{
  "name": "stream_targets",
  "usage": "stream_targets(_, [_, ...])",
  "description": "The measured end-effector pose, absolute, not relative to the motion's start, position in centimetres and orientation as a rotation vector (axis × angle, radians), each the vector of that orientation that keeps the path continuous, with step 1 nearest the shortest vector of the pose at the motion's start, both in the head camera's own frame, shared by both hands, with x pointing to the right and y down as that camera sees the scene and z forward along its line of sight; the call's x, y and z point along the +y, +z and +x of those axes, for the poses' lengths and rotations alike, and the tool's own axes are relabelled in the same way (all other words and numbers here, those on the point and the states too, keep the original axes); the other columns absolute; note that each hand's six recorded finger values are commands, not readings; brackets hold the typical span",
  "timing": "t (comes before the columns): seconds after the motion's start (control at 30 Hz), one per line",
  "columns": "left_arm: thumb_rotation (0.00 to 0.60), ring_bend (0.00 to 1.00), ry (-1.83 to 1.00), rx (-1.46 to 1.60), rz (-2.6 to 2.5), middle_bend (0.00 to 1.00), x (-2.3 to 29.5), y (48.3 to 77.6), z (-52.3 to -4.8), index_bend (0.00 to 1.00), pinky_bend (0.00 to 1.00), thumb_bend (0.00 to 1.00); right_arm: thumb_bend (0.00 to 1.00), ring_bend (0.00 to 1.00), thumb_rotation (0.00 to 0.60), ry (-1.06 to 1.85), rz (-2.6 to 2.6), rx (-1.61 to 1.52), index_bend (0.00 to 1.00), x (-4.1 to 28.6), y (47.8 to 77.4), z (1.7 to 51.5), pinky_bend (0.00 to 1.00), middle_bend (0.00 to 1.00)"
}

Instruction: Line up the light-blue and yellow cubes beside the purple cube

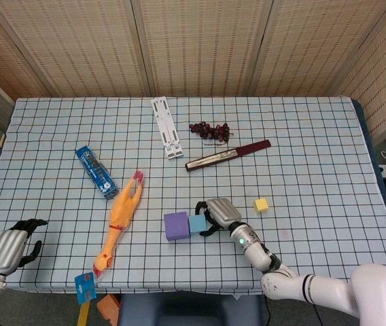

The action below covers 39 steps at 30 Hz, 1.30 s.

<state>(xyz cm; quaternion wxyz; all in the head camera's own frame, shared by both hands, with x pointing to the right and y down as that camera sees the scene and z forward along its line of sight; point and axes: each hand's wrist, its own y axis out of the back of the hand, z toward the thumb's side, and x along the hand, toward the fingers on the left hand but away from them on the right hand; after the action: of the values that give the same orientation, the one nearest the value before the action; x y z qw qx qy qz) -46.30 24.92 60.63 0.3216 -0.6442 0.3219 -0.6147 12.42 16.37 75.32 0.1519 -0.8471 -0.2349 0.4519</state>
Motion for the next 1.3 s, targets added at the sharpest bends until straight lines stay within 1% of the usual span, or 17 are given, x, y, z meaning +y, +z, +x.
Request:
stream_targets(0.2, [0.600,0.29,-1.613,0.841,-1.695,0.30,24.9,60.7,-46.2,0.30,0.56,0.49,0.00,0.89,0.600,1.298,-2.432,-0.671,0.52,16.4,75.4,12.3,1.00,0.87])
stream_targets(0.53, [0.600,0.29,-1.612,0.841,-1.698,0.31,24.9,60.6,-46.2,0.30,0.56,0.49,0.00,0.89,0.600,1.304,-2.436,-0.654,0.33,16.6,75.6,12.5,1.00,0.87])
stream_targets(0.63, [0.600,0.29,-1.611,0.840,-1.698,0.31,24.9,60.6,-46.2,0.30,0.56,0.49,0.00,0.89,0.600,1.304,-2.440,-0.652,0.29,16.6,75.6,12.5,1.00,0.87])
stream_targets(1.03, [0.600,0.29,-1.613,0.832,-1.697,0.31,25.1,60.7,-46.1,0.30,0.56,0.49,0.00,0.89,0.600,1.284,-2.398,-0.660,0.27,15.8,74.2,13.7,1.00,0.87])
stream_targets(1.13, [0.600,0.29,-1.613,0.833,-1.694,0.31,25.1,60.6,-46.1,0.30,0.56,0.49,0.00,0.89,0.600,1.295,-2.361,-0.657,0.28,15.4,73.8,14.4,1.00,0.87])
stream_targets(1.2, [0.600,0.29,-1.612,0.832,-1.691,0.31,25.1,60.6,-46.1,0.30,0.56,0.49,0.05,0.90,0.600,1.307,-2.334,-0.656,0.31,15.2,73.4,14.9,1.00,0.87])
stream_targets(1.27, [0.600,0.29,-1.611,0.829,-1.691,0.31,25.1,60.6,-46.0,0.30,0.56,0.49,0.15,0.90,0.600,1.326,-2.321,-0.661,0.36,15.2,73.2,15.3,1.00,0.87])
stream_targets(1.3, [0.600,0.29,-1.610,0.827,-1.691,0.31,25.1,60.6,-46.0,0.30,0.56,0.49,0.22,0.90,0.600,1.335,-2.319,-0.664,0.39,15.2,73.1,15.4,1.00,0.88])
